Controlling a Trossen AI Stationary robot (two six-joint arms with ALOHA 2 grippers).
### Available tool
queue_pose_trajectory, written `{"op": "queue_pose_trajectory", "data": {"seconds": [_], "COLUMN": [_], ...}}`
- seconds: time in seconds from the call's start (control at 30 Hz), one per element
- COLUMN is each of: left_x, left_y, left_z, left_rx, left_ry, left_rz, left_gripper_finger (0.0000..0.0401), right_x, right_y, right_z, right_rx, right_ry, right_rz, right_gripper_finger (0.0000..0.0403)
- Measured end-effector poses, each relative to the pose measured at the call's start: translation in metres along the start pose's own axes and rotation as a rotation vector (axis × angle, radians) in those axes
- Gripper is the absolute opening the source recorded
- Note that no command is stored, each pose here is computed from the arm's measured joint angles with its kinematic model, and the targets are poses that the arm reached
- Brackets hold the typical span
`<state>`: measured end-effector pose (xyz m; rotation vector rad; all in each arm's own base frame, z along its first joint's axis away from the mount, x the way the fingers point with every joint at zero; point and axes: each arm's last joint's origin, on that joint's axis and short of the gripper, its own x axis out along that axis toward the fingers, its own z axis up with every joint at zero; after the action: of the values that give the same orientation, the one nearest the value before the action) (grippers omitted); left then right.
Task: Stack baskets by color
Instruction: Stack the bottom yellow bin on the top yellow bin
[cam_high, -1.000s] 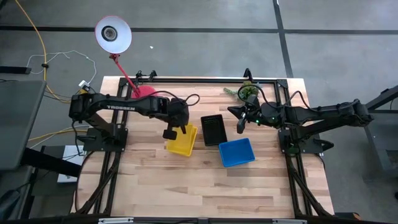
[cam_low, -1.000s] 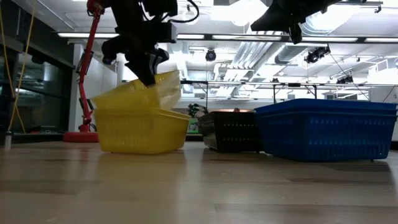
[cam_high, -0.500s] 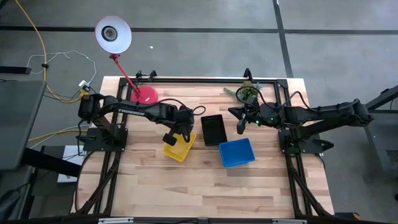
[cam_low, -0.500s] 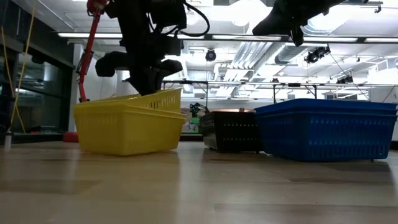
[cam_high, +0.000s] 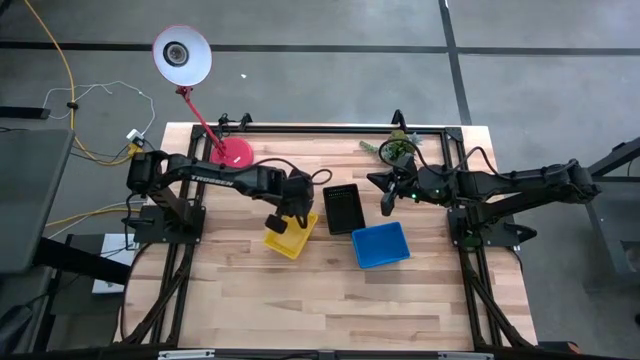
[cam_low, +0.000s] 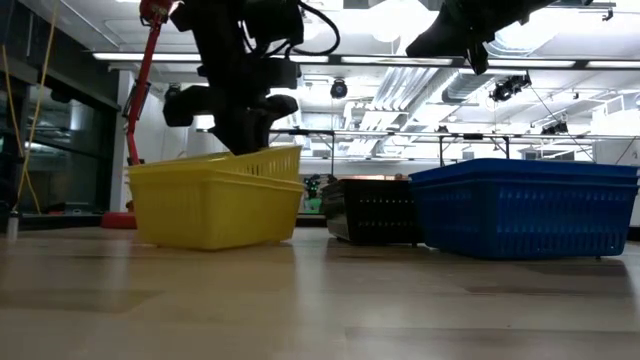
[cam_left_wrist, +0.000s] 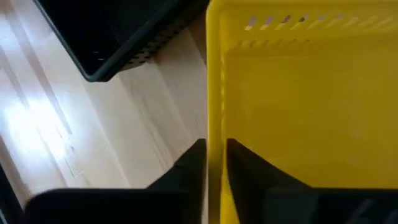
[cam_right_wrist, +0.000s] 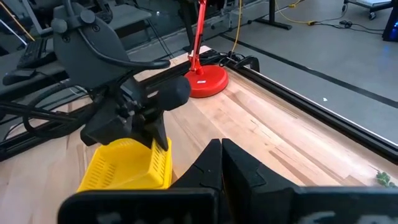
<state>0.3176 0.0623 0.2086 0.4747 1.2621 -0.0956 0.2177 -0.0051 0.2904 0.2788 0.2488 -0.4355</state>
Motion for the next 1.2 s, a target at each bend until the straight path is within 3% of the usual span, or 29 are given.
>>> {"op": "queue_pose_trajectory", "data": {"seconds": [0.33, 0.43, 0.57, 0.7, 0.83, 0.9, 1.2], "left_x": [-0.021, -0.037, -0.059, -0.075, -0.079, -0.082, -0.053], "left_y": [0.011, 0.019, 0.027, 0.025, 0.008, -0.002, -0.058], "left_z": [0.011, 0.019, 0.028, 0.029, 0.018, 0.010, -0.024], "left_rx": [-0.065, -0.092, -0.235, -0.391, -0.513, -0.595, -1.023], "left_ry": [-0.020, -0.036, -0.090, -0.216, -0.327, -0.414, -0.722], "left_rz": [0.030, 0.039, 0.028, -0.020, -0.015, 0.001, 0.274], "left_gripper_finger": [0.0169, 0.0190, 0.0197, 0.0153, 0.0048, 0.0014, 0.0002], "right_x": [0.000, 0.000, 0.000, 0.000, 0.000, 0.000, 0.000], "right_y": [0.000, 0.000, 0.000, 0.000, 0.000, 0.000, -0.001], "right_z": [0.000, 0.000, 0.000, 0.000, 0.000, -0.001, -0.001], "right_rx": [-0.001, -0.001, -0.001, -0.001, -0.002, -0.005, -0.007], "right_ry": [0.001, 0.001, 0.000, 0.001, 0.005, 0.010, 0.013], "right_rz": [0.002, 0.001, 0.001, 0.001, -0.001, -0.002, -0.005], "right_gripper_finger": [0.0000, 0.0000, 0.0000, 0.0000, 0.0000, 0.0000, 0.0000]}}
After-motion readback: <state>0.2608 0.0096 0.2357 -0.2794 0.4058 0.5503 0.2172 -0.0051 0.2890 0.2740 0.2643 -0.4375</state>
